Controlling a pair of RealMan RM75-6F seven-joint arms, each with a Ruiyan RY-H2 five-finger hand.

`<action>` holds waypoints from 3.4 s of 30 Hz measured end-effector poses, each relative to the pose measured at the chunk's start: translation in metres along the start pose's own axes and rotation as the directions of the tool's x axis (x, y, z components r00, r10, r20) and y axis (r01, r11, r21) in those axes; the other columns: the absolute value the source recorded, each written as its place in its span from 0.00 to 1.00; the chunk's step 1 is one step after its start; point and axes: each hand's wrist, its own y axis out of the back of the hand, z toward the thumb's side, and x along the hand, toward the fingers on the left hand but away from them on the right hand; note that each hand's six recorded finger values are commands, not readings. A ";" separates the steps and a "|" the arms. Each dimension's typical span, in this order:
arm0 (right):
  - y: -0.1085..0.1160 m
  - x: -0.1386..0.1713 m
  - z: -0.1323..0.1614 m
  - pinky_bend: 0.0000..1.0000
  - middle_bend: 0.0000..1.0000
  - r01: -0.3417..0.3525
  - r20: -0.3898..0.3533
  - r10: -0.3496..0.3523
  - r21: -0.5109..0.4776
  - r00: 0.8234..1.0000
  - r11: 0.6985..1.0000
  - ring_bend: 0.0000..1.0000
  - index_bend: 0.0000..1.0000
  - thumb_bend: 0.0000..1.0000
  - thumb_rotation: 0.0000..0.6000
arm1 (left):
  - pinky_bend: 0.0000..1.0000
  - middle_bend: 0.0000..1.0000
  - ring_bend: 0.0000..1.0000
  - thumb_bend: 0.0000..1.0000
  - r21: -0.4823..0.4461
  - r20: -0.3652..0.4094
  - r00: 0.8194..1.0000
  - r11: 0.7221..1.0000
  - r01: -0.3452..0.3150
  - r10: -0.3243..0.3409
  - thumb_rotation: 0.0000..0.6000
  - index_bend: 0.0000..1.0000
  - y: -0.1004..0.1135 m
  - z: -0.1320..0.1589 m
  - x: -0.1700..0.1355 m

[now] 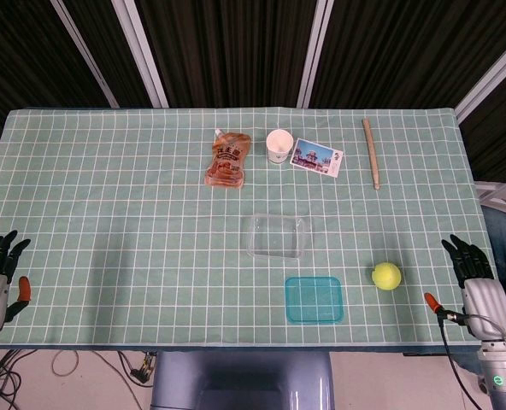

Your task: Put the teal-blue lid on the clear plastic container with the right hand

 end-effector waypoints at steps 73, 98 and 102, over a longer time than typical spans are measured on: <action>-0.130 -0.020 0.175 0.00 0.07 -0.527 -0.053 0.551 0.229 0.833 0.818 0.00 0.00 0.22 1.00 | 0.00 0.00 0.00 0.64 -0.024 -0.042 0.998 0.999 0.042 -0.043 1.00 0.11 -0.005 -0.004 0.003; -0.157 -0.027 0.189 0.00 0.15 -0.521 0.048 0.529 0.269 0.848 0.810 0.00 0.00 0.22 1.00 | 0.00 0.00 0.00 0.64 -0.028 -0.042 0.998 0.999 0.047 -0.048 1.00 0.11 -0.005 -0.004 0.002; -0.159 -0.030 0.189 0.00 0.15 -0.518 0.050 0.525 0.271 0.850 0.812 0.00 0.00 0.22 1.00 | 0.00 0.00 0.00 0.64 -0.029 -0.043 0.998 0.999 0.046 -0.047 1.00 0.11 -0.005 -0.004 0.002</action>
